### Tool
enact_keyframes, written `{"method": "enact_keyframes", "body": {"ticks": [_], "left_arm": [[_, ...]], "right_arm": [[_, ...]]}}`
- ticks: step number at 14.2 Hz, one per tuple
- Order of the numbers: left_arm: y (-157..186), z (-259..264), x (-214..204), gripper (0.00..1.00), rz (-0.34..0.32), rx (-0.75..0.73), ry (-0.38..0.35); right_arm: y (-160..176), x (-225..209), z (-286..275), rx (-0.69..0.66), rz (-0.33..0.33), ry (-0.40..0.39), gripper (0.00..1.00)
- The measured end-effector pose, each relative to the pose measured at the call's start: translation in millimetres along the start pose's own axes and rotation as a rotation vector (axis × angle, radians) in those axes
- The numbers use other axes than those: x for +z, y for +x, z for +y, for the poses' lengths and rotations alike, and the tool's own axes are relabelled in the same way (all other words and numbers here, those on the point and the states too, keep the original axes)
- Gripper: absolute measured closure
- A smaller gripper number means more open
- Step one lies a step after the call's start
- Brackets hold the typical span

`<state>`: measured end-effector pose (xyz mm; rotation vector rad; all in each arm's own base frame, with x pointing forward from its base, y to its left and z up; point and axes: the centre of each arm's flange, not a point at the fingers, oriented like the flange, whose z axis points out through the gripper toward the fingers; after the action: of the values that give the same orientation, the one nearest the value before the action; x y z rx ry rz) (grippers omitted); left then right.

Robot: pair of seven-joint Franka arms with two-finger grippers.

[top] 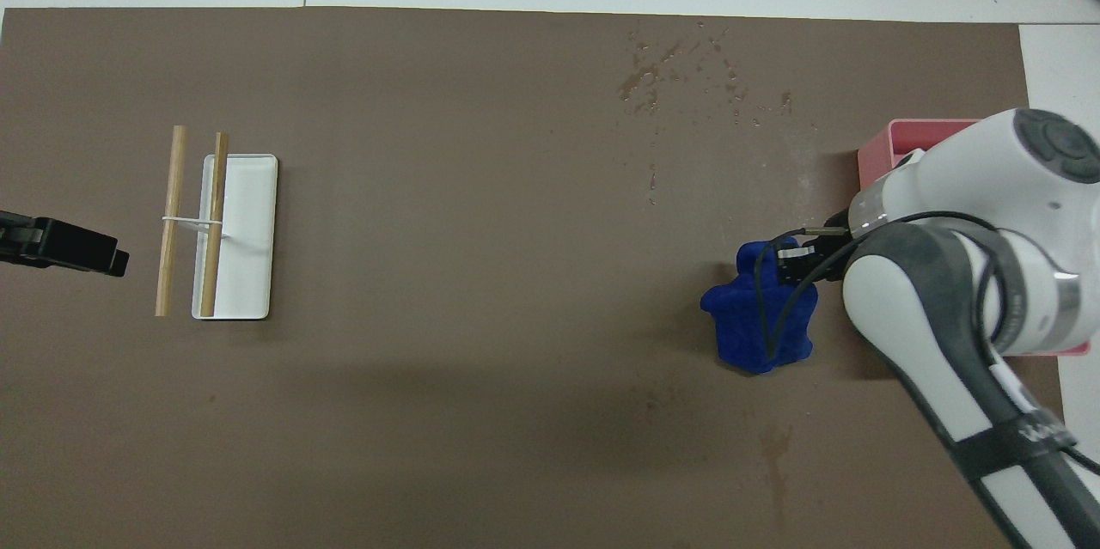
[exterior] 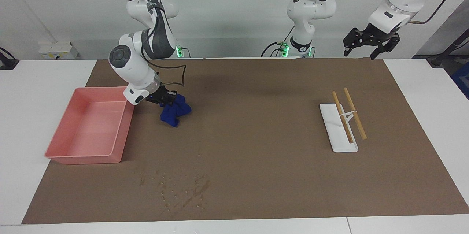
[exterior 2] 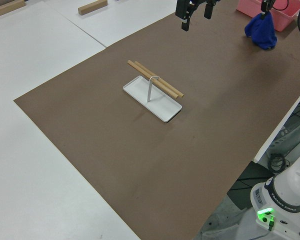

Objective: Wipe water with towel using both arms
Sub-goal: 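Carry the towel into the pink box and release it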

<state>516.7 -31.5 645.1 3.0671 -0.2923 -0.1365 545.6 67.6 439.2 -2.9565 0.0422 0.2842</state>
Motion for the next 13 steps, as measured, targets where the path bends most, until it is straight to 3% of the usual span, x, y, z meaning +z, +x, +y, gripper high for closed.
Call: {"method": "enact_keyframes", "body": {"ticks": [4,7,11,13], "left_arm": [[0.0,0.0,0.0,0.0,0.0,0.0,0.0],[0.0,0.0,0.0,0.0,0.0,0.0,0.0],[0.0,0.0,0.0,0.0,0.0,0.0,0.0],[0.0,0.0,0.0,0.0,0.0,0.0,0.0]], "right_arm": [[-12.8,-86.0,18.0,-0.003,-0.011,-0.055,0.9],[-27.1,-132.9,37.4,-0.077,-0.022,-0.15,0.9],[-36.8,-172.4,122.6,-0.219,0.012,-0.19,0.9],[-31.9,-178.9,145.4,-0.278,0.062,-0.218,0.9]]}}
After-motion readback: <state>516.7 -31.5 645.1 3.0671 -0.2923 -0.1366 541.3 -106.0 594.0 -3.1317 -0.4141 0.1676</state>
